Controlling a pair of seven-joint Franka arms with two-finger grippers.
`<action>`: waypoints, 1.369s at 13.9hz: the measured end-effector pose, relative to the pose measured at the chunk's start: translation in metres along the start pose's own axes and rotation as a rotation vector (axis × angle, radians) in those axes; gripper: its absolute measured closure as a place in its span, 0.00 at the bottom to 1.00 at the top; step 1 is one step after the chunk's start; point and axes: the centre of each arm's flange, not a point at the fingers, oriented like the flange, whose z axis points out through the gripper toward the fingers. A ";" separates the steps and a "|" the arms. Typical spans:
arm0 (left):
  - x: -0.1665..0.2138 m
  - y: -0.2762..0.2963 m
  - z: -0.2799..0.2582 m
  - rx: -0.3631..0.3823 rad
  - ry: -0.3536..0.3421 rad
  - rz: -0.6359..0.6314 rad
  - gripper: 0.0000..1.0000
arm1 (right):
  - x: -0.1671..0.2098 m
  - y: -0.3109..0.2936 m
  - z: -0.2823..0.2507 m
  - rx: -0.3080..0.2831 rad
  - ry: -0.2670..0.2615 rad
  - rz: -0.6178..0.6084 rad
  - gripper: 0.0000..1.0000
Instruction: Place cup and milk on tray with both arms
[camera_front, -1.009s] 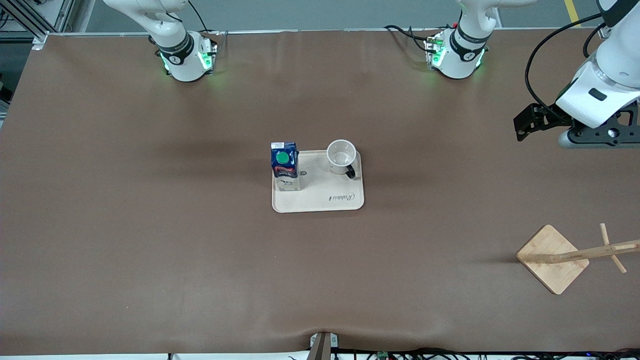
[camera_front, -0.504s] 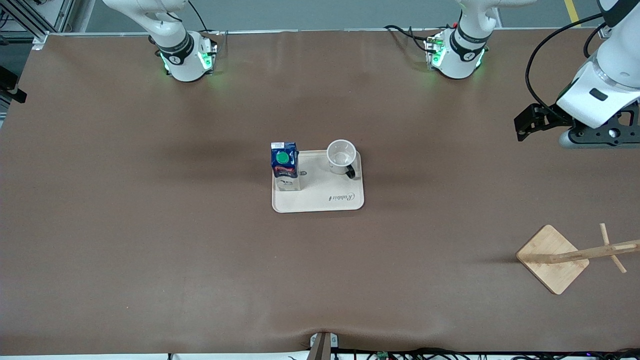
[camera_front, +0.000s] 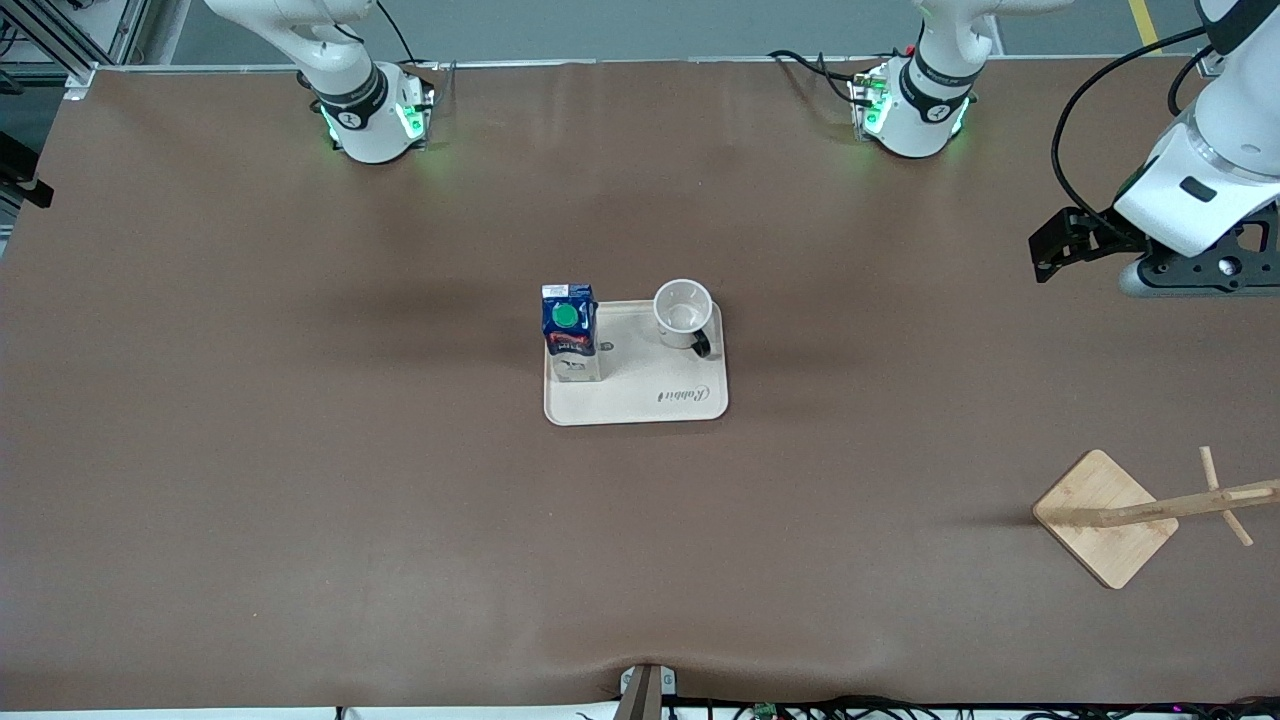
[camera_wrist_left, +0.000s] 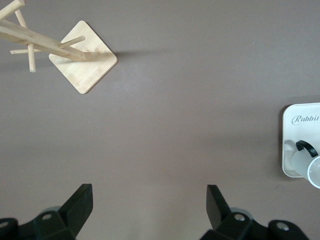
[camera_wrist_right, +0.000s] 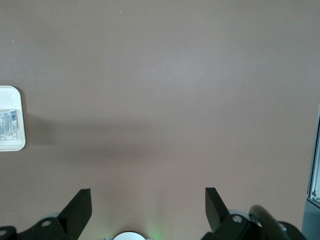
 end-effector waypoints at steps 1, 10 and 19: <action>0.000 0.000 0.000 0.000 0.000 0.000 0.00 | 0.002 -0.001 0.002 -0.001 0.003 -0.002 0.00; 0.000 0.001 0.000 0.000 0.000 0.001 0.00 | 0.004 0.000 0.009 0.000 0.002 -0.002 0.00; 0.000 0.001 0.000 0.000 0.000 0.001 0.00 | 0.006 0.000 0.013 0.000 0.000 -0.002 0.00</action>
